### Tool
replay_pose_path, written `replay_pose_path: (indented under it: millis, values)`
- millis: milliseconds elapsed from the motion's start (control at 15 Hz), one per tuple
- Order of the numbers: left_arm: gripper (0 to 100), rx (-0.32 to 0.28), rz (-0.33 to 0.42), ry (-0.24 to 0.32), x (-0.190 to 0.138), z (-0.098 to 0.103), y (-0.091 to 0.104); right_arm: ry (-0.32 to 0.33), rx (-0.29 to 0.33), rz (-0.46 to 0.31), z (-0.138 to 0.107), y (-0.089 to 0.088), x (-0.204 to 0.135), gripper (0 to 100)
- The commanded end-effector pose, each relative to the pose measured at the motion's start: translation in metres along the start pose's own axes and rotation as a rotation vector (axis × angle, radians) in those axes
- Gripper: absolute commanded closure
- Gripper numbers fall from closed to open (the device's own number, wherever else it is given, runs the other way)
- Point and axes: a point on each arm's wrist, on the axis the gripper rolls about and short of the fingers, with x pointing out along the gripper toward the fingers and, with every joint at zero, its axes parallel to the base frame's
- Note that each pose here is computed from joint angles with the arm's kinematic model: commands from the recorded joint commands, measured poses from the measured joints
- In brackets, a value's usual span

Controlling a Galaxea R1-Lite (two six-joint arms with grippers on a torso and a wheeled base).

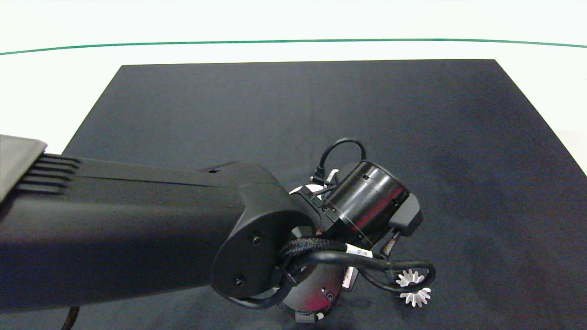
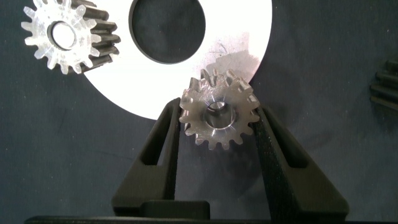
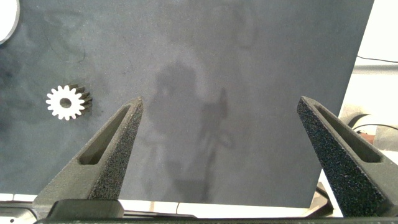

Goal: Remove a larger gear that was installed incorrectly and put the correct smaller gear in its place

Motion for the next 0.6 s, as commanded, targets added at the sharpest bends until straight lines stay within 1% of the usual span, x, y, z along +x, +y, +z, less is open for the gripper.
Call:
replay_pose_path:
  millis: [67,267,333,600]
  values:
    - [99,0.001,0.003,0.003,-0.0012,-0.0018,0.0005,0.005,-0.002,-0.002,-0.0005,0.0,-0.0001,0]
    - [99,-0.001,0.002,0.0,-0.0018,-0.0008,0.0004,0.006,-0.002,-0.002,-0.0004,0.0001,0.0004,0]
    - [0,-0.003,0.0,-0.004,-0.0028,0.0001,0.0007,0.006,-0.002,-0.002,-0.0004,0.0001,0.0004,0]
    - [0,0.002,-0.002,-0.001,-0.0037,-0.0017,-0.0001,0.005,-0.002,-0.002,-0.0002,0.0001,0.0004,0]
